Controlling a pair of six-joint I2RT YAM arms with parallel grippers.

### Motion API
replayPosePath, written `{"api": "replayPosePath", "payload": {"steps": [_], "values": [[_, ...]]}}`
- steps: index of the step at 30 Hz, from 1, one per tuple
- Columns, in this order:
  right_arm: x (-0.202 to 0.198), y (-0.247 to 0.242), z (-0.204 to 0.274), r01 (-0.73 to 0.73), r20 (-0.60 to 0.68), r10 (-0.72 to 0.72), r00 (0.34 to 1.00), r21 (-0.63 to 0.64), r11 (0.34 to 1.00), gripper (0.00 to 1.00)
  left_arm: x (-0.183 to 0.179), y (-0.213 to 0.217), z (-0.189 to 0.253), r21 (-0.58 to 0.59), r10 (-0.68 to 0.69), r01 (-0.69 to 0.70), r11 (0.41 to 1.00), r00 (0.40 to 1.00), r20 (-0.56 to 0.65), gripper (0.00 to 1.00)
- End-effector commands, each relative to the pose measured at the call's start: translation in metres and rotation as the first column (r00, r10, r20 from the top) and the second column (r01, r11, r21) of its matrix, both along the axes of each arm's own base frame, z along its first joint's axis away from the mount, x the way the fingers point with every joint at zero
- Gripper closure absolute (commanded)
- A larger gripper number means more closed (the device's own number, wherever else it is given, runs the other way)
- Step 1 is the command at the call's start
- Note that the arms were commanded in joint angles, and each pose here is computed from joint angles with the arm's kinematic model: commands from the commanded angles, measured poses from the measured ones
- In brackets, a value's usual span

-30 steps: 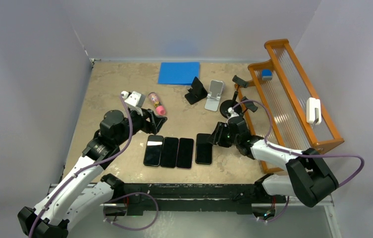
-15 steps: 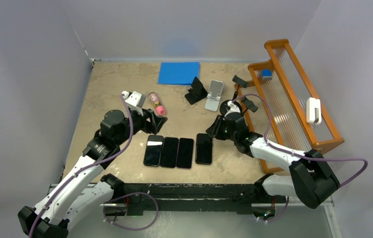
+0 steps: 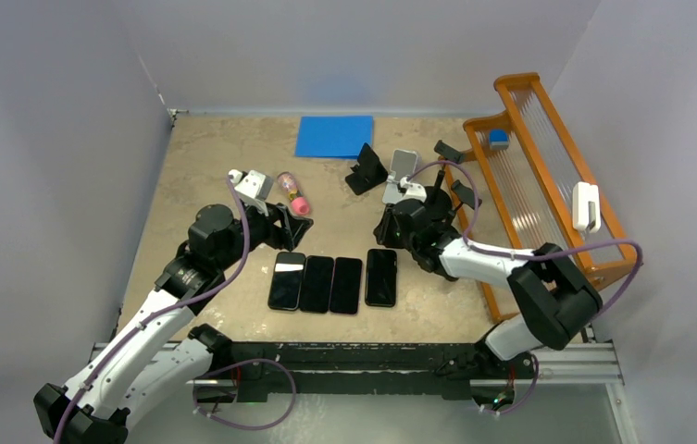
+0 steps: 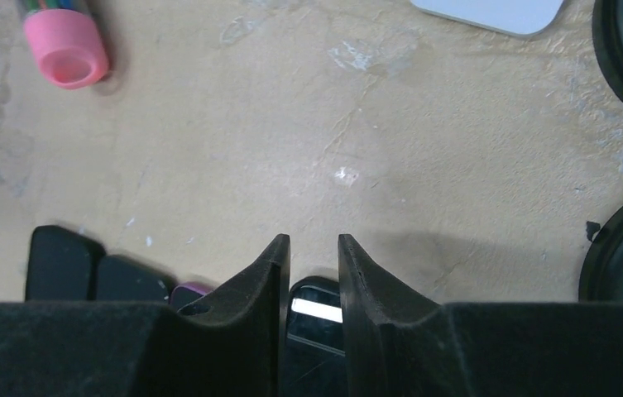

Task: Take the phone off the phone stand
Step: Place the phone at the center of the board.

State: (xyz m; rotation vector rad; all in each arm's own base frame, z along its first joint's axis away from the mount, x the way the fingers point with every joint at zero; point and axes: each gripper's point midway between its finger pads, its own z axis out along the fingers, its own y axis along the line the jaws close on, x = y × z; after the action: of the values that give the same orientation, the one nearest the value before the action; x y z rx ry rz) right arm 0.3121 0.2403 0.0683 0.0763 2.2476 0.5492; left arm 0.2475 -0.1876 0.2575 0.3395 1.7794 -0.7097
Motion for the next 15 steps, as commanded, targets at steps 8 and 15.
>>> {"api": "replayPosePath", "payload": {"steps": [8,15], "values": [[0.017,0.004,-0.013,-0.002,0.023,0.004,1.000,-0.058,0.998,0.71,0.001,-0.002,0.009,-0.003,-0.014,0.015,1.000,0.999,0.043,0.36],[0.005,0.004,-0.024,-0.035,0.000,0.035,0.999,-0.067,0.997,0.72,0.001,-0.002,0.009,-0.003,-0.015,0.015,1.000,0.999,0.044,0.36]]}}
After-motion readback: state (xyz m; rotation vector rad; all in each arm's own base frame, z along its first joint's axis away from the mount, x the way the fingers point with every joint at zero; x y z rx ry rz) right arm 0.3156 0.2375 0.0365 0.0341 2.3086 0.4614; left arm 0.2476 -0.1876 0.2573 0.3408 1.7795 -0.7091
